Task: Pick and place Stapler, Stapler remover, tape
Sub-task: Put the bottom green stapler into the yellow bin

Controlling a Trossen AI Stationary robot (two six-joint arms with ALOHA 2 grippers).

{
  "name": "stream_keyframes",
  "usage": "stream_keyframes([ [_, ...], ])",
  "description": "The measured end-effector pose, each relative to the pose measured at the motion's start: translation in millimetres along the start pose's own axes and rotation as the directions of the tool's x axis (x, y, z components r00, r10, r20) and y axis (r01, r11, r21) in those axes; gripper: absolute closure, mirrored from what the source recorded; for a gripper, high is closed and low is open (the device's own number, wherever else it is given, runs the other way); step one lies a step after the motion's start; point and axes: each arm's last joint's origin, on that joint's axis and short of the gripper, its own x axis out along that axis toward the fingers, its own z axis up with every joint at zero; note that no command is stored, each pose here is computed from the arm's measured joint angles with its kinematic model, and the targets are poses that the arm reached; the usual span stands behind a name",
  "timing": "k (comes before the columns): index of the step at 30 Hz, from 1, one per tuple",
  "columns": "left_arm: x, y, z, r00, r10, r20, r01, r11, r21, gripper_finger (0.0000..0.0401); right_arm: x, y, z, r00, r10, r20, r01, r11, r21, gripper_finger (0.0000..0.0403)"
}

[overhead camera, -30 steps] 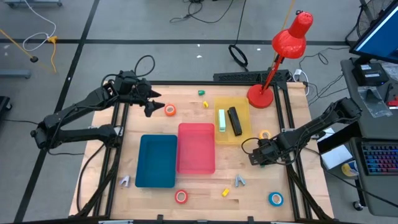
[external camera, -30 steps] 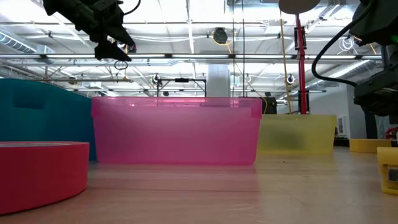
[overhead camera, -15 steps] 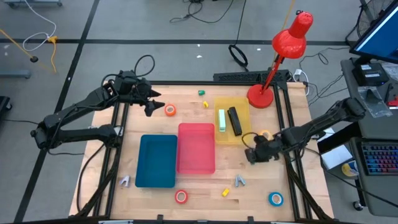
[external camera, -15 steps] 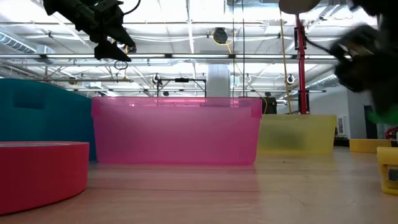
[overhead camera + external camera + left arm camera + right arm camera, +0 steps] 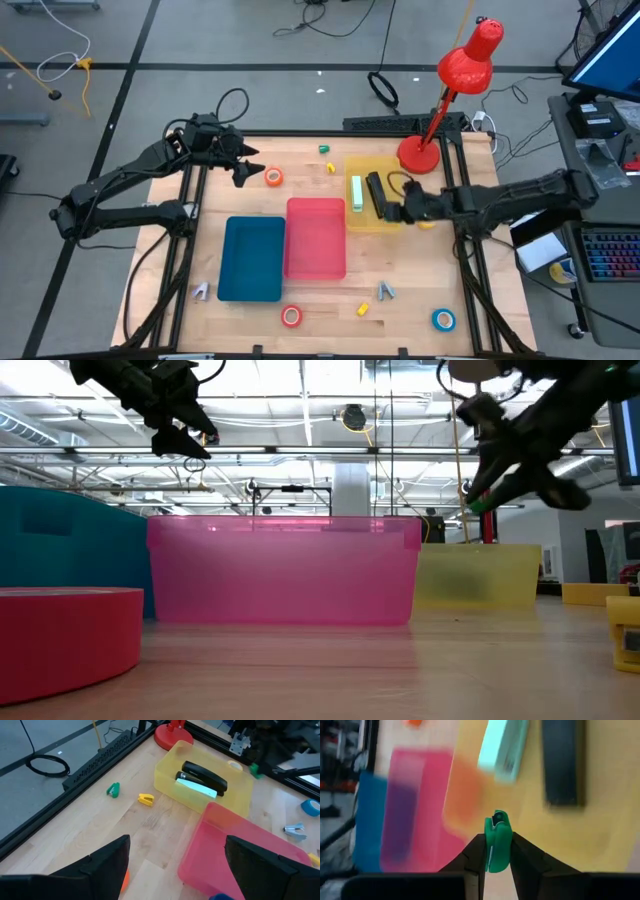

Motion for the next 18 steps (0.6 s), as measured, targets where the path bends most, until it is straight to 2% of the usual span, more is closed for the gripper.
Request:
stream_keyframes([
  [6, 0.0, 0.0, 0.0, 1.000, 0.000, 0.000, 0.000, 1.000, 0.000, 0.0077, 4.5, -10.4, 40.8, 0.983, -0.071, 0.167, 0.078, 0.996, -0.035, 0.0348],
  [12, 0.0, 0.1, 0.0, 1.000, 0.000, 0.000, 0.000, 1.000, 0.000, 0.0077, 6.7, -12.4, 71.7, 0.956, -0.045, 0.289, 0.074, 0.993, -0.090, 0.0348],
  [18, 0.0, 0.1, 0.0, 1.000, 0.000, 0.000, 0.000, 1.000, -0.002, 0.0077, 14.7, -8.5, 87.7, 0.962, -0.033, 0.270, 0.089, 0.977, -0.196, 0.0348],
])
